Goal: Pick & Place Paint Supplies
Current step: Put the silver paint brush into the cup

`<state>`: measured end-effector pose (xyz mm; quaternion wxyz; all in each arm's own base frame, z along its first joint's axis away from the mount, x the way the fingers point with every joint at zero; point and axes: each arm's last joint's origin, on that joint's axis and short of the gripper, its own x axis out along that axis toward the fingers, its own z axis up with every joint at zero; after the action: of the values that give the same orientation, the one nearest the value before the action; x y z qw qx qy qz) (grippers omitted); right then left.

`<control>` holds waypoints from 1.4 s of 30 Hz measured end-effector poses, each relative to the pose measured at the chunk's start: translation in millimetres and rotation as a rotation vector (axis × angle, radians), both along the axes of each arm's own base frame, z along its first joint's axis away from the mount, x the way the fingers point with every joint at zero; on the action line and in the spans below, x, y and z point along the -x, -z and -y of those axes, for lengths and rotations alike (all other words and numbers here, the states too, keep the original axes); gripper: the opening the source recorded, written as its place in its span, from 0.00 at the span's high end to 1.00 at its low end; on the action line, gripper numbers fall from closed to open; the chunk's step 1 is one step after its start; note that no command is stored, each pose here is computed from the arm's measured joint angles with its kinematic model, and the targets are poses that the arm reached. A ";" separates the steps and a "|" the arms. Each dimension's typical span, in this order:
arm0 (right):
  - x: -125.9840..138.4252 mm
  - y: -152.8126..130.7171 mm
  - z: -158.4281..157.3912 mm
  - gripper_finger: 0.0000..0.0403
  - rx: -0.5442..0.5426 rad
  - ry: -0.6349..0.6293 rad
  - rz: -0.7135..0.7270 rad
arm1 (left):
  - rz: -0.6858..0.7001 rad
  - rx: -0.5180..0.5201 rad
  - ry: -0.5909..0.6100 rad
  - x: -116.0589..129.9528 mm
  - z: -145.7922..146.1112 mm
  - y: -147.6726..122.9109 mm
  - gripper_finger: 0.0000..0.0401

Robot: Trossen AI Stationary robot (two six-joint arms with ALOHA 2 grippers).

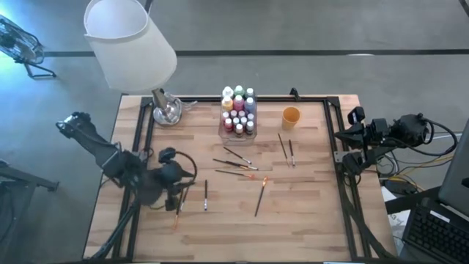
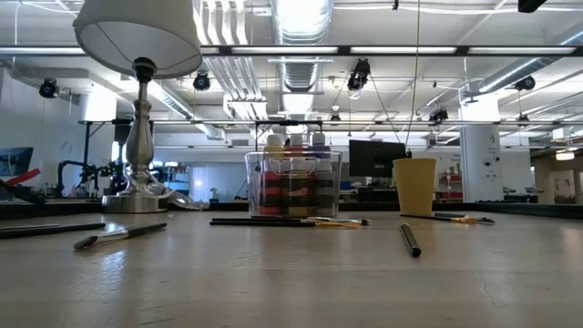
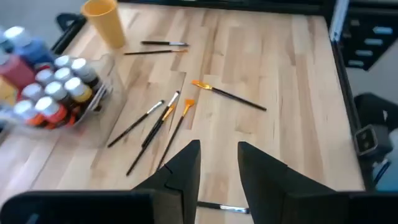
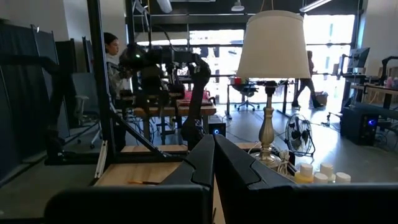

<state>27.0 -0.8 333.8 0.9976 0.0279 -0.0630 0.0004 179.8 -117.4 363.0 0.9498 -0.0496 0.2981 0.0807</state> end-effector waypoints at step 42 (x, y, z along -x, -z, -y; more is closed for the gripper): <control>-0.1 -0.1 0.0 0.98 -0.001 0.000 0.001 | -0.339 0.042 -0.422 -8.0 72.0 33.0 0.72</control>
<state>27.1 -0.8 333.9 0.9976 0.0282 -0.0637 0.0004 187.8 -189.3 329.9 0.8473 -0.1160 0.4374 0.2779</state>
